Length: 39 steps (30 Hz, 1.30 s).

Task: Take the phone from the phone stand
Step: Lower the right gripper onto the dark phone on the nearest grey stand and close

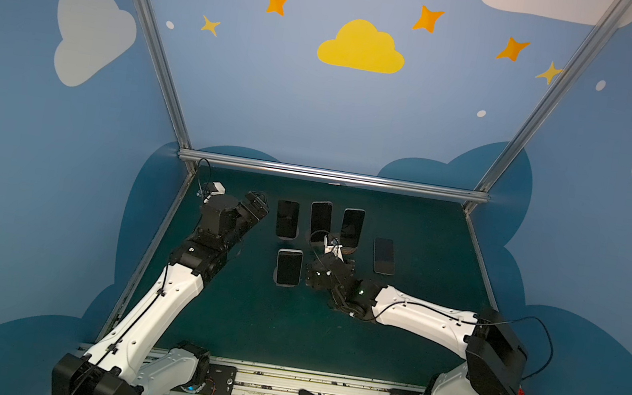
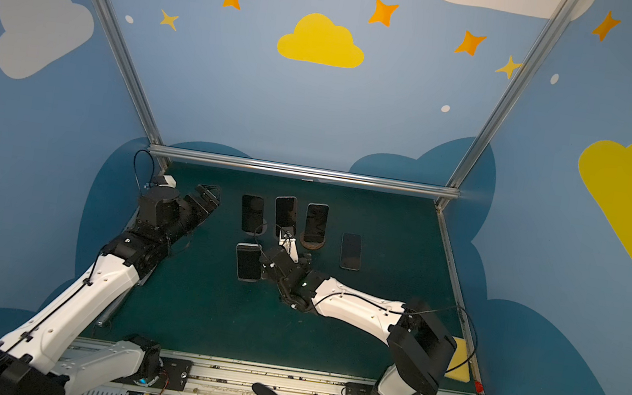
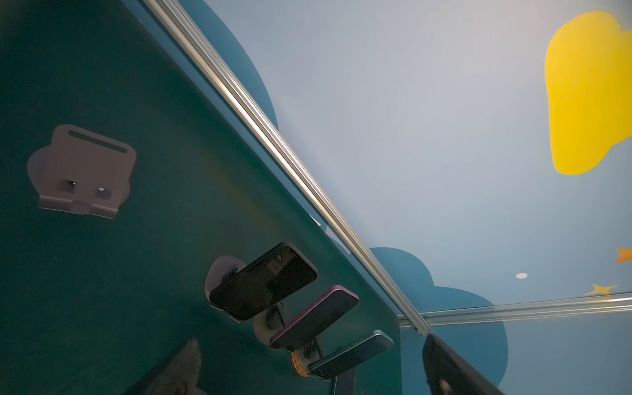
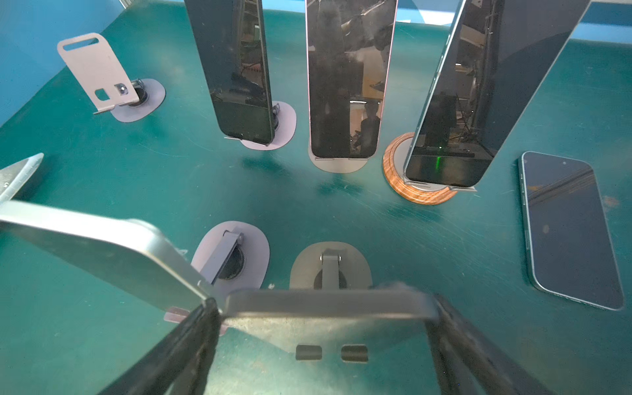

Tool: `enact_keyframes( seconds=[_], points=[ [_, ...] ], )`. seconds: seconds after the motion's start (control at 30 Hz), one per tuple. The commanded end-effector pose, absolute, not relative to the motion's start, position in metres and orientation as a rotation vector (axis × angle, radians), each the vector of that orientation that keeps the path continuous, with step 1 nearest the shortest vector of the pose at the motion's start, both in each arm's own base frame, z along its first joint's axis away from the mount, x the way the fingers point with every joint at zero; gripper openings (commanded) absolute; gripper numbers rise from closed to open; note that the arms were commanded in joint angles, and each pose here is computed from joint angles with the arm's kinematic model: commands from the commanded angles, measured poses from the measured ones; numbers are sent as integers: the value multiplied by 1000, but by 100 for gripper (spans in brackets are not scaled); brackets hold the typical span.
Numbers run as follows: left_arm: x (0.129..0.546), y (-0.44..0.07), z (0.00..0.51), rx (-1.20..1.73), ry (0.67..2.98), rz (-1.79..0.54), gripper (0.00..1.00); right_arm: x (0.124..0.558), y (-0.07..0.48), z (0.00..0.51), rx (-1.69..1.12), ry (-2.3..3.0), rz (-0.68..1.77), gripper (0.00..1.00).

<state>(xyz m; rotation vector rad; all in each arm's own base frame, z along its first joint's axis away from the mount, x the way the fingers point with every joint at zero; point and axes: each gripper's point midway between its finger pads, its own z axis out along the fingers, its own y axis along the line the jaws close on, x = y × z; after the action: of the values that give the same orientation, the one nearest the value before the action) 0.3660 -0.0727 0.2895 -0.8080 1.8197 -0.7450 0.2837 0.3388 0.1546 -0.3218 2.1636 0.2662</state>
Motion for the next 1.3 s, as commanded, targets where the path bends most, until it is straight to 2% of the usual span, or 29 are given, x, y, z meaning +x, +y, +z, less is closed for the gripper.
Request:
enact_keyframes(
  seconds=[0.0,0.73,1.27],
  points=[
    [368,-74,296,-780,1801,-757,100,286,341,166,-312,2136,309,93],
    [369,-79,293,-770,1812,-780,100,302,342,150,-280,2130,239,92],
    [370,-80,294,-765,1815,-790,100,299,342,154,-316,2109,254,73]
  ],
)
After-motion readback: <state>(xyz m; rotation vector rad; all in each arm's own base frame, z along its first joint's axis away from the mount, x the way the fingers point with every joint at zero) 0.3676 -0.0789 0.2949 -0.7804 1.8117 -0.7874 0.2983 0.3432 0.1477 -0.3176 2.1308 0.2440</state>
